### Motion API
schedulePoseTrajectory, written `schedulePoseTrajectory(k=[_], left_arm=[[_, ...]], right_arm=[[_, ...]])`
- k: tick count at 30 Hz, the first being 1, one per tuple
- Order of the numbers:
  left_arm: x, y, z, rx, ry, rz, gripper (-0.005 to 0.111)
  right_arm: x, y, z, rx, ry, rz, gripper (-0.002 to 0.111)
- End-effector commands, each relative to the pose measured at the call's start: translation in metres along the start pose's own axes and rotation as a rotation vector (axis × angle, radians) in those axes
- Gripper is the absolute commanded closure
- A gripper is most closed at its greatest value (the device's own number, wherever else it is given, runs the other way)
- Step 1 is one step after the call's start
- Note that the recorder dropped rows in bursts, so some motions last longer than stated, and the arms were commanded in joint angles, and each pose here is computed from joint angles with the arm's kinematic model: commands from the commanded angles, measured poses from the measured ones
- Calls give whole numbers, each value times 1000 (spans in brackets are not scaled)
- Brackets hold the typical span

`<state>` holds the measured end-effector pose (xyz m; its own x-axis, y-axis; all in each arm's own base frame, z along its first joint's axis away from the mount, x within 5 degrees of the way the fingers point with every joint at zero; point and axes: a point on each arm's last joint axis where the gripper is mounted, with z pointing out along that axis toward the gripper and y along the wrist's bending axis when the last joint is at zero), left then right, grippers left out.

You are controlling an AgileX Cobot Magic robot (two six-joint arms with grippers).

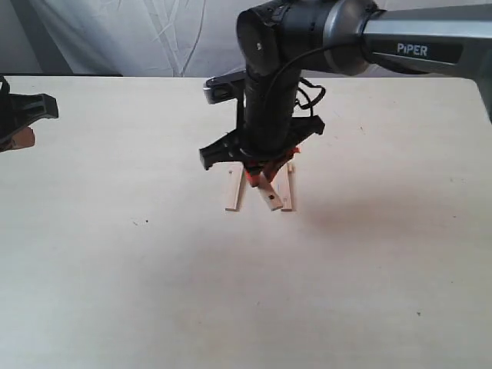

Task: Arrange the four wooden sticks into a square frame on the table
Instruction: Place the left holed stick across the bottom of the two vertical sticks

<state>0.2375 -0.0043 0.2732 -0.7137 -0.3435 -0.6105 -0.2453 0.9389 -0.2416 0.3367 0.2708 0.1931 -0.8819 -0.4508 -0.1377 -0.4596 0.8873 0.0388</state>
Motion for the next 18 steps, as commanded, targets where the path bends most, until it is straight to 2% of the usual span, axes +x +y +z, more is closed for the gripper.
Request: schedulePoseTrajectory(k=[1, 4, 8, 12, 18], left_arm=[[0, 0, -2, 8, -17, -10, 107], [0, 0, -2, 13, -17, -18, 107], [-1, 0, -2, 14, -19, -19, 107], [-1, 0, -2, 14, -19, -18, 107], [-1, 0, -2, 16, -19, -23, 107]], right_arm=[[-5, -13, -6, 15, -40, -352, 109], [-10, -9, 2, 29, -75, -738, 109], [-15, -7, 22, 28, -93, -830, 109], [-13, -8, 40, 19, -44, -990, 109], [-13, -8, 50, 18, -29, -1038, 109]])
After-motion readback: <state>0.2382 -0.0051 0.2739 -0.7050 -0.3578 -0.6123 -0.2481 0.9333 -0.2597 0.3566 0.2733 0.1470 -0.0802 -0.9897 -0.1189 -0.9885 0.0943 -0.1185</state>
